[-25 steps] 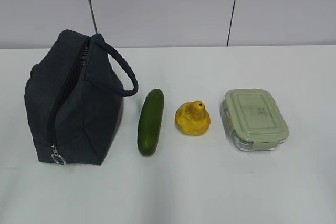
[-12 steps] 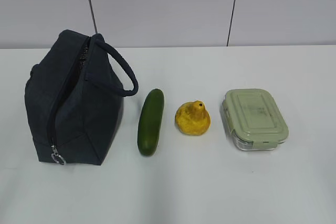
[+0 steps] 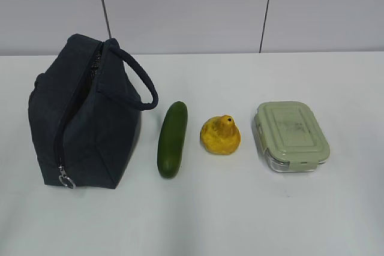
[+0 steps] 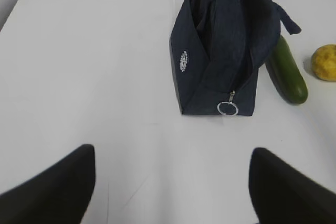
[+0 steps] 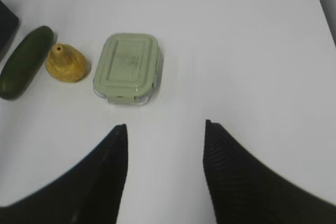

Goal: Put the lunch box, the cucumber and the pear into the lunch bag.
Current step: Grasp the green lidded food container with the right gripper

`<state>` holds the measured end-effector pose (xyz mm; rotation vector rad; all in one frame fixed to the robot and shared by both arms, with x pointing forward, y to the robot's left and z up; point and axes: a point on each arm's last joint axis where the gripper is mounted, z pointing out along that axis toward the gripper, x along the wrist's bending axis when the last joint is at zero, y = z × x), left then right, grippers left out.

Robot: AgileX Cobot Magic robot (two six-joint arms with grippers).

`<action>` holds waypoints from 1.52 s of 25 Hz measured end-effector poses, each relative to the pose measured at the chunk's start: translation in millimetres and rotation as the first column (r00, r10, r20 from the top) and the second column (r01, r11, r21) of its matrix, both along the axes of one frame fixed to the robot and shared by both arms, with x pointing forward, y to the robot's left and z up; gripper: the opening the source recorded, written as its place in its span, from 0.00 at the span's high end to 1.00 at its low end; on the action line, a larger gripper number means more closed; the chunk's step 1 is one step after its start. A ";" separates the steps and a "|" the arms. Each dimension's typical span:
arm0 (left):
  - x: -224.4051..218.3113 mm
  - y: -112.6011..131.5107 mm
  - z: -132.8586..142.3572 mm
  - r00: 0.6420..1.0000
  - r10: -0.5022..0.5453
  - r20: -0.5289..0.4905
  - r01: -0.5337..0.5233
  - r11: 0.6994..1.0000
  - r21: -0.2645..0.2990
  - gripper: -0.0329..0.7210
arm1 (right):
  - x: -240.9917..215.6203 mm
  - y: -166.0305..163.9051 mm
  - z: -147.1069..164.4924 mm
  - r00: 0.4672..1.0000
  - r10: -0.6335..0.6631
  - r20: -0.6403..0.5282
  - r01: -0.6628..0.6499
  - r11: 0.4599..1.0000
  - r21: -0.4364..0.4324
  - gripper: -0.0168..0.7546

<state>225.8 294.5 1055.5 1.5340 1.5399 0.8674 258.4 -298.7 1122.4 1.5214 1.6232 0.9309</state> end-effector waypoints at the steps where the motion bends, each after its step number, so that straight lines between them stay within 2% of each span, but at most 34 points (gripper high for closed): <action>1: 0.0 0.0 0.0 1.000 0.000 0.000 0.000 1.000 0.000 0.26 | 3.2 0.2 5.6 1.000 0.000 0.013 0.000 1.000 0.001 0.46; 5: 0.0 0.0 0.0 1.000 0.000 0.000 0.000 1.000 0.000 0.26 | 23.9 1.4 22.4 1.000 0.003 0.029 -0.003 1.000 0.001 0.41; 19: 0.0 0.0 0.0 1.000 0.000 0.000 0.000 1.000 0.000 0.26 | 146.0 6.7 53.9 0.990 -0.010 -0.141 0.008 1.000 -0.013 0.40; 25: 0.0 0.0 0.0 1.000 0.000 0.000 0.000 1.000 0.000 0.26 | 205.4 9.9 37.7 0.960 -0.012 -0.281 0.006 1.000 -0.021 0.40; 30: 0.0 0.0 0.0 1.000 0.000 0.000 0.000 1.000 0.000 0.26 | 237.6 13.7 19.0 0.927 -0.001 -0.375 0.003 1.000 0.003 0.40; 35: 0.0 0.0 0.0 1.000 0.000 0.000 0.000 1.000 0.000 0.26 | 262.2 9.6 -9.2 0.851 -0.020 -0.525 0.009 1.000 -0.023 0.40; 38: 0.0 0.0 0.0 1.000 0.000 0.000 0.000 1.000 0.000 0.26 | 276.4 -2.8 -24.2 0.820 -0.030 -0.572 0.041 0.999 0.007 0.40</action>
